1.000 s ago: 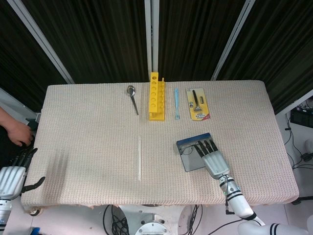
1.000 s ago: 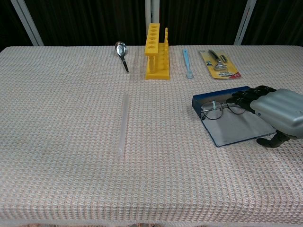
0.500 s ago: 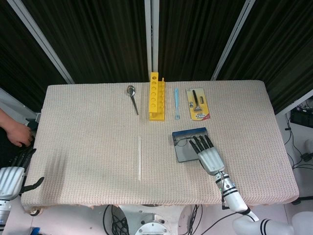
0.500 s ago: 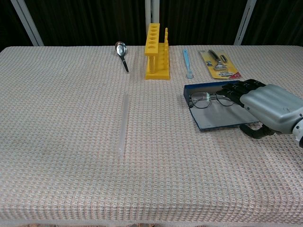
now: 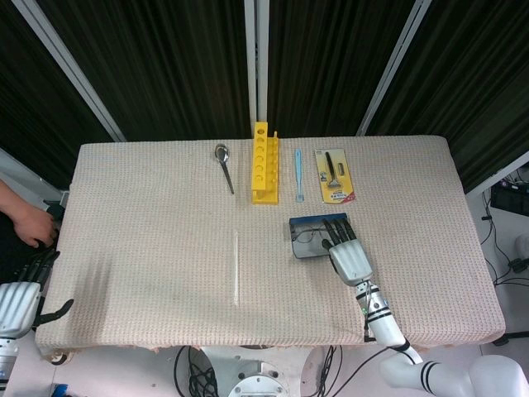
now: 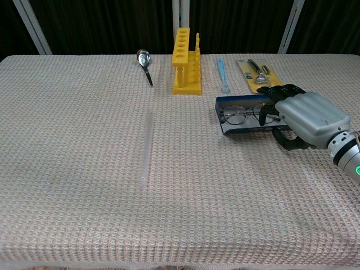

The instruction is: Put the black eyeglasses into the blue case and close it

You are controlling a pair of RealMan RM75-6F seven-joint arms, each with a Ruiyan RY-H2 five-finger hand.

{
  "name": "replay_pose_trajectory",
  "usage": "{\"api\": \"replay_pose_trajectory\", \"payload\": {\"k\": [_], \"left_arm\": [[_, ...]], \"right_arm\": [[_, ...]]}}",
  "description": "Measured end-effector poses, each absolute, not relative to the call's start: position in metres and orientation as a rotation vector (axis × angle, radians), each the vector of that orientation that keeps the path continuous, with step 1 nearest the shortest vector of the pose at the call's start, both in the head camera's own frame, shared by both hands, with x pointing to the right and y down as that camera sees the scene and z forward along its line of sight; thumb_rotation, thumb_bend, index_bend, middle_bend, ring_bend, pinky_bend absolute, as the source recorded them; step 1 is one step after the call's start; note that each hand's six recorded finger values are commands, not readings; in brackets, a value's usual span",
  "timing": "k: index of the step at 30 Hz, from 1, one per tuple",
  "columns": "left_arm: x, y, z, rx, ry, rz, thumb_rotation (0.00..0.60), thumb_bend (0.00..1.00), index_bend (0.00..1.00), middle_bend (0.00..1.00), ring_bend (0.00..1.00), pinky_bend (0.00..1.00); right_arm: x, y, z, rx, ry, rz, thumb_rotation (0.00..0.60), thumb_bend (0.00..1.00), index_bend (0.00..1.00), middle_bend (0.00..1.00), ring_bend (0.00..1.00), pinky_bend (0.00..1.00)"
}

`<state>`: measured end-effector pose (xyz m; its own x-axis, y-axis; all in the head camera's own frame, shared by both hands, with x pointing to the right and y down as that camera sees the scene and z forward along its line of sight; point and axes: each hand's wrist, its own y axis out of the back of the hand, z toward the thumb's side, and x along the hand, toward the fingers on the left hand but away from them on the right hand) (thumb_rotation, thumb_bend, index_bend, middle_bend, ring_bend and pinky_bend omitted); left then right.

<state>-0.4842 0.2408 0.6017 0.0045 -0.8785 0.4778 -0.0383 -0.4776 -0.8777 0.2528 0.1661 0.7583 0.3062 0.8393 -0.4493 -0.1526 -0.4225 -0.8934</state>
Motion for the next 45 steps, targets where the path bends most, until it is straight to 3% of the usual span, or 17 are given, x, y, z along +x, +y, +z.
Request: {"api": "replay_pose_trajectory", "payload": {"k": [15, 25, 40, 43, 45], "left_arm": [[-0.482, 0.240, 0.605, -1.608, 0.964, -1.544, 0.460, 0.21, 0.04, 0.05, 0.08, 0.21], [-0.476, 0.238, 0.610, -1.629, 0.943, -1.532, 0.461, 0.22, 0.04, 0.05, 0.08, 0.21], [-0.477, 0.237, 0.611, -1.621, 0.935, -1.550, 0.461, 0.21, 0.04, 0.05, 0.08, 0.21], [-0.478, 0.237, 0.611, -1.621, 0.937, -1.551, 0.458, 0.22, 0.04, 0.05, 0.08, 0.21], [-0.478, 0.237, 0.611, -1.622, 0.937, -1.550, 0.456, 0.21, 0.04, 0.05, 0.08, 0.21]], "right_arm": [[0.264, 0.170, 0.754, -1.612, -0.705, 1.270, 0.600, 0.49, 0.75, 0.00, 0.00, 0.00], [0.343, 0.201, 0.708, -1.538, -0.842, 1.261, 0.600, 0.49, 0.80, 0.00, 0.00, 0.00], [0.313, 0.188, 0.737, -1.595, -0.809, 1.231, 0.600, 0.49, 0.77, 0.00, 0.00, 0.00], [0.311, 0.187, 0.739, -1.594, -0.802, 1.219, 0.600, 0.49, 0.68, 0.00, 0.00, 0.00], [0.310, 0.187, 0.740, -1.595, -0.802, 1.210, 0.600, 0.49, 0.54, 0.00, 0.00, 0.00]]}}
